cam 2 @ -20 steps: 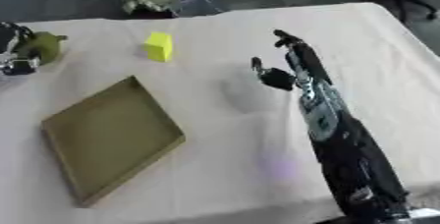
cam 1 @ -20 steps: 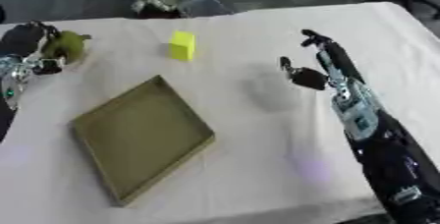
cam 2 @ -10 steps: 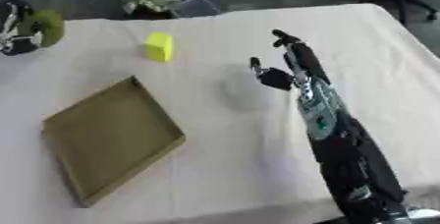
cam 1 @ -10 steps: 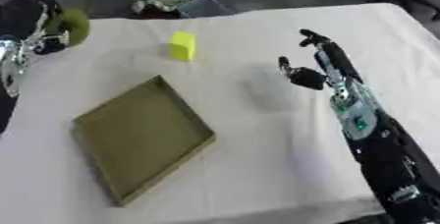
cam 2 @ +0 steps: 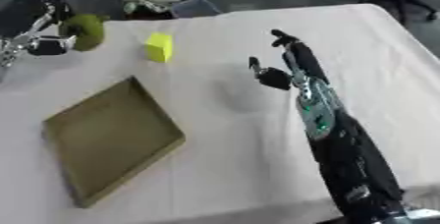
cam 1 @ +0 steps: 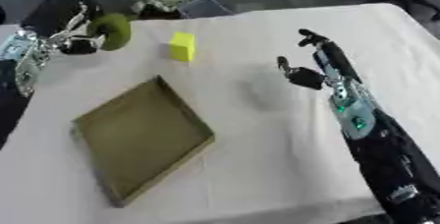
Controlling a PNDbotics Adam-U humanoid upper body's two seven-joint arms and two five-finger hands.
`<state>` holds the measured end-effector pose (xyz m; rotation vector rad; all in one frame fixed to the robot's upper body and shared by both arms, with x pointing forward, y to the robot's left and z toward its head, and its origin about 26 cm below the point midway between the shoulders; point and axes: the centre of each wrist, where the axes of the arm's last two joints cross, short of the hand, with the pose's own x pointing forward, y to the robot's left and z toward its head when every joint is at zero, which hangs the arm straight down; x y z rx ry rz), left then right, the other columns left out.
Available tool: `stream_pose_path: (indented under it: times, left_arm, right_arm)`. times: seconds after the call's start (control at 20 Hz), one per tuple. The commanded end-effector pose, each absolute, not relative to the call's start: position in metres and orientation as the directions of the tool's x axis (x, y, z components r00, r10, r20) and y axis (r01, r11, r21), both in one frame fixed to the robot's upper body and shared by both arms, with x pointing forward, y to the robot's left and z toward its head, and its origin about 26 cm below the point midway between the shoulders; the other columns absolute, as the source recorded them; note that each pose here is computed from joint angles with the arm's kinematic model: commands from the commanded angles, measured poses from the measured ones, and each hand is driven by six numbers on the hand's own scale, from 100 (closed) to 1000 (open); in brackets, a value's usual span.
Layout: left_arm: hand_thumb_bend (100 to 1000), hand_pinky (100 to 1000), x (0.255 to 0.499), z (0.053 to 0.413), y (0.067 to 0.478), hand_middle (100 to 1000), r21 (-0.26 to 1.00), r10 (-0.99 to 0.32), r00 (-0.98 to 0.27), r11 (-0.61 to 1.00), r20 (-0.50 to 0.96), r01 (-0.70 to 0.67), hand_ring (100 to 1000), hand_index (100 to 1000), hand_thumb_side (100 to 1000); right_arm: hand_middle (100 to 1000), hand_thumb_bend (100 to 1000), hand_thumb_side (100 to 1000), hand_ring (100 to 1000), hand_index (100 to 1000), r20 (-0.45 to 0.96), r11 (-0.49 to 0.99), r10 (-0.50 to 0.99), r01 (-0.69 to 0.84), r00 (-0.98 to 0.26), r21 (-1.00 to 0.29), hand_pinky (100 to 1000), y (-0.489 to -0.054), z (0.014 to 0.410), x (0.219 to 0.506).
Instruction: Pick up objects on the table and place them in the box.
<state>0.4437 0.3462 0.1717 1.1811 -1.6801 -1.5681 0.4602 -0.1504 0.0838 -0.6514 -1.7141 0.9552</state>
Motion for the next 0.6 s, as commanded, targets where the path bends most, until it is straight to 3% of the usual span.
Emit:
stream_pose_path:
  times: [0.05, 0.3, 0.6]
  left_arm:
    - [100, 595, 0.429, 0.209, 0.330, 454, 0.970, -0.775, -0.595, -0.092, -0.212, -0.225, 465, 595, 147]
    - [100, 595, 0.404, 0.219, 0.292, 459, 0.985, -0.652, -0.738, -0.118, -0.173, -0.126, 469, 598, 156]
    - [100, 597, 0.387, 0.213, 0.268, 467, 0.985, -0.571, -0.811, -0.168, -0.127, -0.036, 476, 606, 167]
  right_arm:
    - [761, 268, 467, 951, 966, 0.500, 0.536, 0.794, 0.013, -0.345, -0.844, 777, -0.153, 0.096, 0.464]
    - [761, 268, 467, 951, 966, 0.498, 0.535, 0.794, 0.013, -0.348, -0.844, 777, -0.152, 0.096, 0.463]
    - [761, 268, 467, 951, 966, 0.497, 0.534, 0.795, 0.013, -0.349, -0.845, 777, -0.152, 0.096, 0.464]
